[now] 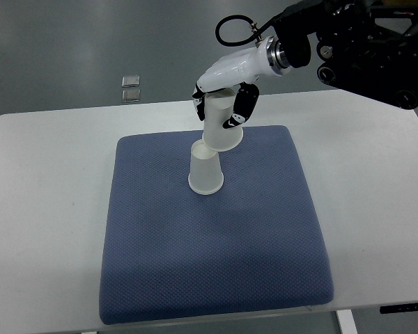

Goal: Stack paper cups
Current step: 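Lift the cup with the right hand and carry it over the centre cup, then lower the held cup onto the upside-down cup on the pad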

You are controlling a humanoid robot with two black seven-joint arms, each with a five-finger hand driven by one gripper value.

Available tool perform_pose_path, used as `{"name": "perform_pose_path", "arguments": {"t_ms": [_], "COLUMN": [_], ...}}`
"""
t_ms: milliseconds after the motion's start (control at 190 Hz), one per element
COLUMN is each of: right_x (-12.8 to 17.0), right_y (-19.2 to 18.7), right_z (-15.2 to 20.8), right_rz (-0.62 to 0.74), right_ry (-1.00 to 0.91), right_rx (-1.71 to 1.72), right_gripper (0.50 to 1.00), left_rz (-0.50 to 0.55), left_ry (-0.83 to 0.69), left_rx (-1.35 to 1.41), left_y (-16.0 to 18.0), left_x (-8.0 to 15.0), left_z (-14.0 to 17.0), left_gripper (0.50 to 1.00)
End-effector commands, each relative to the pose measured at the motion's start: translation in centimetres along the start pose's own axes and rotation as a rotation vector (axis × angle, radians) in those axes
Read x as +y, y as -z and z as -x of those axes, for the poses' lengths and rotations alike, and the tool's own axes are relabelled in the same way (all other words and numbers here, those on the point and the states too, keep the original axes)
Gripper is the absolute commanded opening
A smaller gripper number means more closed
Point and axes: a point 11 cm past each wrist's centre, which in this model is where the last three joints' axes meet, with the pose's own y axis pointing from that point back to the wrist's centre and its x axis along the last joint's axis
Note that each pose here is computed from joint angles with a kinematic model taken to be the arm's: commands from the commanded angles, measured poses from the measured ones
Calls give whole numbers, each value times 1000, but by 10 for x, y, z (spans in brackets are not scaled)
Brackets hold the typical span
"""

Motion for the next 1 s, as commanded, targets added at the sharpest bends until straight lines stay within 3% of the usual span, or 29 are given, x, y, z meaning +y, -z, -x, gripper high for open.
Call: {"name": "perform_pose_path", "arguments": {"t_ms": [0,422,997], "right_x": [-1,-27,-29], "right_y": [5,22,8], "right_z": [-4,-1,12], "right_rz": [-20,-70,-45], "right_ry": [-7,-10,-19], "right_rx": [-21,-56,-93], "right_gripper": [648,650,652], "left_rz": [0,0,0], "left_ry": [1,1,1], "left_rx": [0,0,0], "left_y": [0,0,0], "left_x": [0,0,0], "left_z": [0,0,0], "left_gripper": [1000,1000,1000]}}
